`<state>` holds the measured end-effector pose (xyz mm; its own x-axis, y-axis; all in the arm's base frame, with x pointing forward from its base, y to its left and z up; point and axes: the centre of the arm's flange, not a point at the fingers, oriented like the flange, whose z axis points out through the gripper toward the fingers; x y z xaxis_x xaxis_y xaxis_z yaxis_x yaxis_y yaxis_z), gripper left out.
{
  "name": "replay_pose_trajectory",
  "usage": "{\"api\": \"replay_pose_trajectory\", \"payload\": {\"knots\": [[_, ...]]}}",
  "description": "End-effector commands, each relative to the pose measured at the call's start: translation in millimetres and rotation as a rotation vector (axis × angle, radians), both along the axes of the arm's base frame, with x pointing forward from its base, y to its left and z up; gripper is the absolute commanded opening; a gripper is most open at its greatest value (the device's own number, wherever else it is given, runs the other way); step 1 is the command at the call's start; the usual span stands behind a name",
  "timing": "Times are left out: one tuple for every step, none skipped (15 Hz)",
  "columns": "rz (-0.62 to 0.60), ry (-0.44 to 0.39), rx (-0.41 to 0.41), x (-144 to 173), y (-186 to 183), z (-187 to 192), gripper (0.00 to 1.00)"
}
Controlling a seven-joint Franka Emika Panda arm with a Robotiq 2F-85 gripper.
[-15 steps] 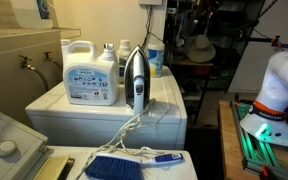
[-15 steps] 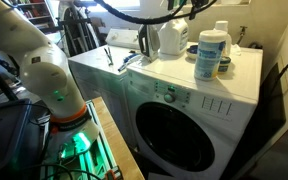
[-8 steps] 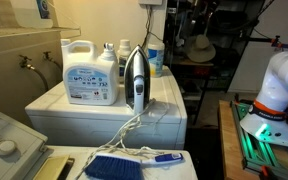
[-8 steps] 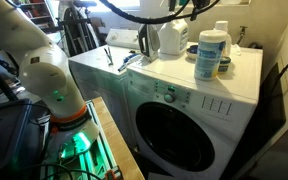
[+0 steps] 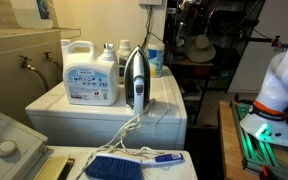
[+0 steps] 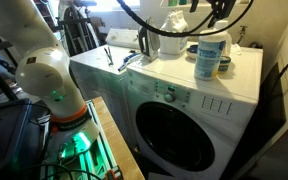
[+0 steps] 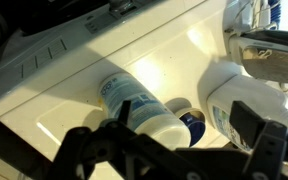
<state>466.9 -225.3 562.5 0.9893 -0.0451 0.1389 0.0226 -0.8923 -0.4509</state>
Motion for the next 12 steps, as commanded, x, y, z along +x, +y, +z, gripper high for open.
{"api": "replay_pose_trajectory", "payload": {"knots": [[0.038, -0.02, 0.07, 36, -16, -12, 1.0], [0.059, -0.031, 0.085, 44, -17, -15, 1.0], [0.072, -0.038, 0.086, 51, -20, -18, 1.0], [0.085, -0.042, 0.094, 58, -22, -22, 1.0], [0.093, -0.045, 0.097, 63, -23, -25, 1.0], [0.1, -0.049, 0.108, 68, -25, -28, 1.0], [0.101, -0.055, 0.111, 73, -26, -31, 1.0], [0.103, -0.069, 0.122, 78, -28, -33, 1.0], [0.101, -0.085, 0.121, 83, -30, -34, 1.0], [0.1, -0.099, 0.123, 88, -32, -37, 1.0], [0.1, -0.099, 0.138, 92, -33, -38, 1.0], [0.1, -0.101, 0.146, 95, -33, -41, 1.0]]}}
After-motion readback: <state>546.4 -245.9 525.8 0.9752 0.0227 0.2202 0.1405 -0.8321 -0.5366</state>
